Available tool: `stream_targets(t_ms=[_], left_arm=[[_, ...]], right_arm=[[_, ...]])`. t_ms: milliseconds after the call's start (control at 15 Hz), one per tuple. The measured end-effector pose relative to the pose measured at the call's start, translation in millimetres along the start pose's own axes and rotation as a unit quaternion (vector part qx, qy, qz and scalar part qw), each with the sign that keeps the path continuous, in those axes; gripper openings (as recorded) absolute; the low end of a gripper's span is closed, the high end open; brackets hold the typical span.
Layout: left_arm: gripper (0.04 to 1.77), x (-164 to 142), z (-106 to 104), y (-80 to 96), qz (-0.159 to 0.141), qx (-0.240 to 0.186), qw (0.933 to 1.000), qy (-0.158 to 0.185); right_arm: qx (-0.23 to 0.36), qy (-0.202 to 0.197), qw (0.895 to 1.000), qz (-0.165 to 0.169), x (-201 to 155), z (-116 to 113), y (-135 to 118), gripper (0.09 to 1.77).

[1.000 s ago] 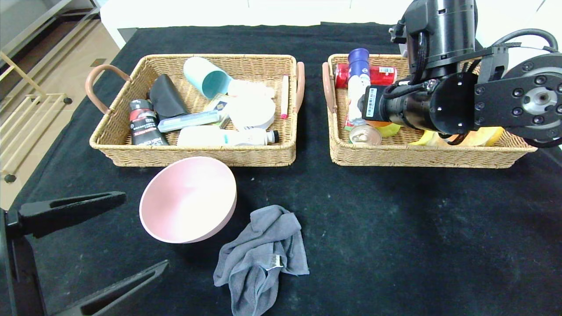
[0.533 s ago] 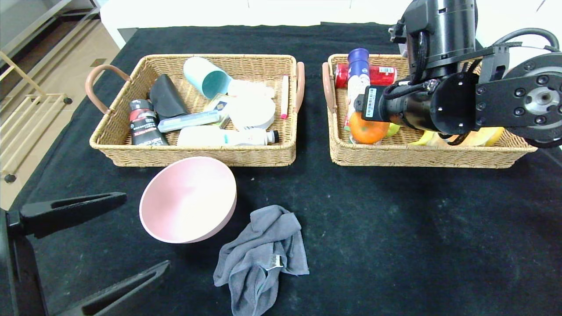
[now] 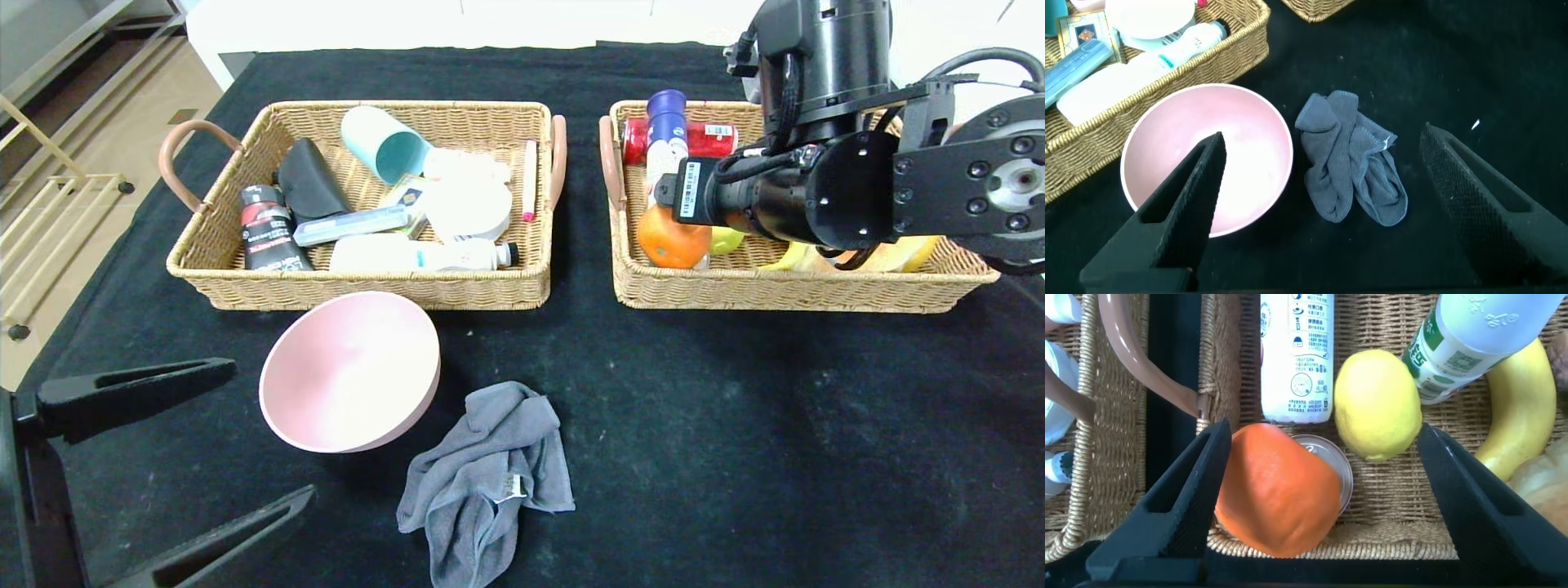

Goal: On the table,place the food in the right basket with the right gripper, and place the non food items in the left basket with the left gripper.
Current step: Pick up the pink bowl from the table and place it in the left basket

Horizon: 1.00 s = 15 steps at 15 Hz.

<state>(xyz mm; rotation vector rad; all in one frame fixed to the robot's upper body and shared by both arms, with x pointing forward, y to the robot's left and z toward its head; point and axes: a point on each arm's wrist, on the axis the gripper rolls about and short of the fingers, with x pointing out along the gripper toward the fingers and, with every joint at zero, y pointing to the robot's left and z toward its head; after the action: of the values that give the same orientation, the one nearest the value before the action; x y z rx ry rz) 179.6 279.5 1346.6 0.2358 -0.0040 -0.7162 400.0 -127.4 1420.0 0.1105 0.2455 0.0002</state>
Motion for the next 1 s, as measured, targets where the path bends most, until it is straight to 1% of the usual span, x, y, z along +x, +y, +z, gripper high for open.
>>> stream_targets(t_ms=[267, 533, 733, 867, 1000], left_arm=[[1.72, 0.0, 0.0, 0.0, 0.0, 0.0, 1.0, 0.0], [1.72, -0.1, 0.4, 0.1, 0.0, 0.0, 1.0, -0.001], [1.72, 0.6, -0.3, 0.1, 0.0, 0.0, 1.0, 0.001], [1.72, 1.0, -0.6, 0.1, 0.0, 0.0, 1.0, 0.002], [1.72, 0.8, -0.5, 0.1, 0.0, -0.001, 1.0, 0.002]], right_arm=[[-0.001, -0.001, 1.0, 0.011, -12.5, 1.0, 1.9, 1.68], [-0.014, 0.008, 0.999, 0.037, -38.5, -6.4, 7.9, 1.69], [-0.022, 0.01, 0.998, 0.065, -67.1, -8.9, 8.8, 1.7], [-0.027, 0.016, 0.996, 0.083, -80.7, -12.6, 4.8, 1.7], [-0.031, 0.017, 0.993, 0.116, -93.9, -15.3, -0.9, 1.7]])
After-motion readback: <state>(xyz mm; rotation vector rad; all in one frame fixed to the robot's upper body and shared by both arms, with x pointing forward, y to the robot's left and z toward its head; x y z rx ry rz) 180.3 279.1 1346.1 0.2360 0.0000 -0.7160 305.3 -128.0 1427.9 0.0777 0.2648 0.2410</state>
